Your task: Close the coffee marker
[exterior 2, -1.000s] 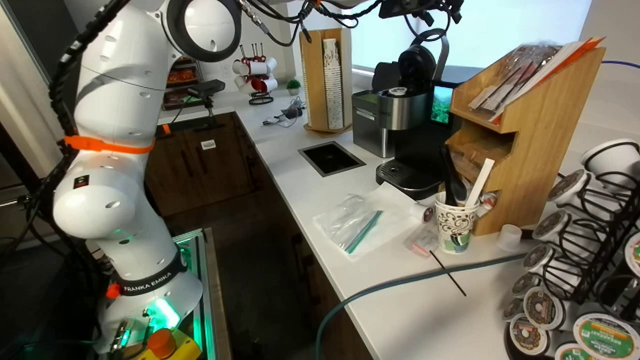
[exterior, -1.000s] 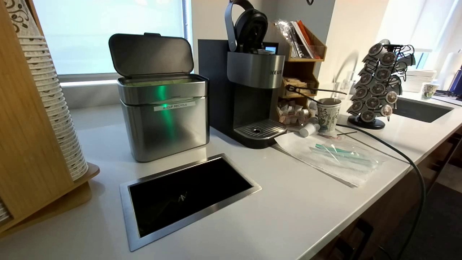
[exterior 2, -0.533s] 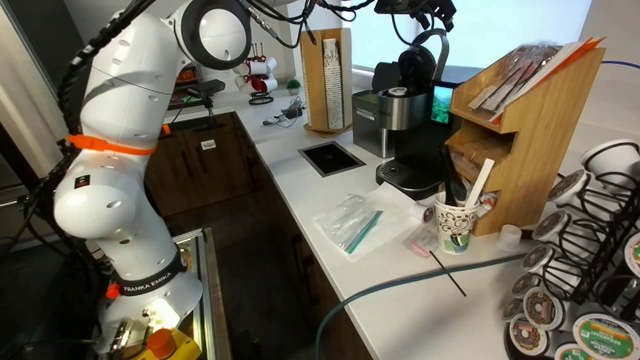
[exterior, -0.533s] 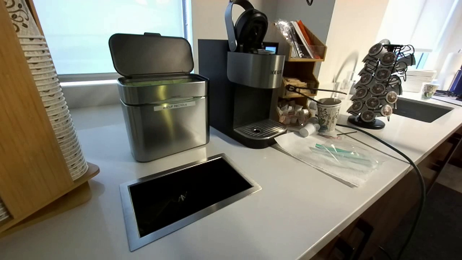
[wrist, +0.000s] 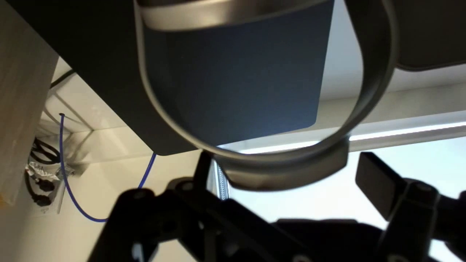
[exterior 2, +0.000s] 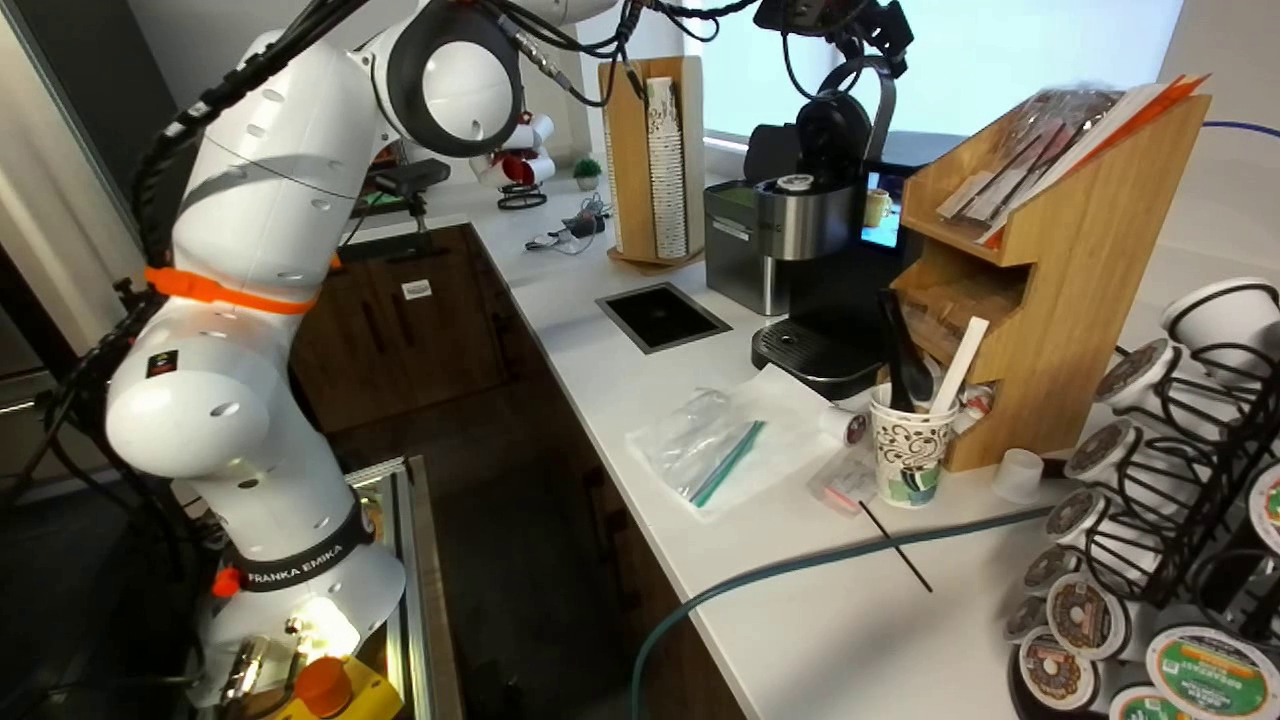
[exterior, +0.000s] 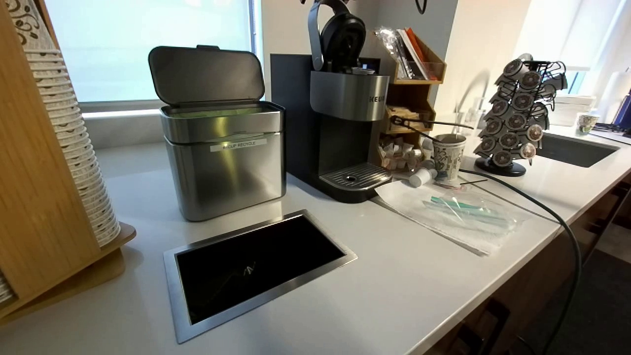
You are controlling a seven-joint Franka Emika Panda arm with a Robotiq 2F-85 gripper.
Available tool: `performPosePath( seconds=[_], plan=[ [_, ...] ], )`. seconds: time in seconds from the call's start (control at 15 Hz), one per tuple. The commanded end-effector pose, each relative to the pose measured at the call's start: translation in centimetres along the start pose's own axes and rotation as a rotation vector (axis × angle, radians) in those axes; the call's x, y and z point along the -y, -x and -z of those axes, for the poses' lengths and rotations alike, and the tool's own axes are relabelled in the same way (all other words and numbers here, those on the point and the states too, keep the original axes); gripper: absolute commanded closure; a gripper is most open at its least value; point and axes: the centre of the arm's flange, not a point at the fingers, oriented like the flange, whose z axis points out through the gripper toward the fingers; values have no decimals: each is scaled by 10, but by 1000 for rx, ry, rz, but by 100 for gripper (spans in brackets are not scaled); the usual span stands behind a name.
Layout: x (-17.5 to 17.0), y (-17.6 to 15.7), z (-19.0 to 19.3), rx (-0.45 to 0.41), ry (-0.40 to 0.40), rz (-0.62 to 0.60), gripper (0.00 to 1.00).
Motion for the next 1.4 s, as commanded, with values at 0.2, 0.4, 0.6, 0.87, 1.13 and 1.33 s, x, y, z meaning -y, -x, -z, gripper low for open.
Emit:
performPosePath(
  seconds=[0.2, 0.4, 0.6, 0.87, 1.13, 1.33],
  plan=[
    [-2, 9, 40, 232, -53, -35, 0],
    [-8, 29, 48, 342, -81, -57, 0],
    [-8, 44, 48, 471, -108, -84, 0],
    [-13, 59, 44, 578, -99, -125, 0],
    [-19, 65, 43, 598, -86, -162, 0],
    [-14, 43, 39, 494, -95, -116, 0]
  ],
)
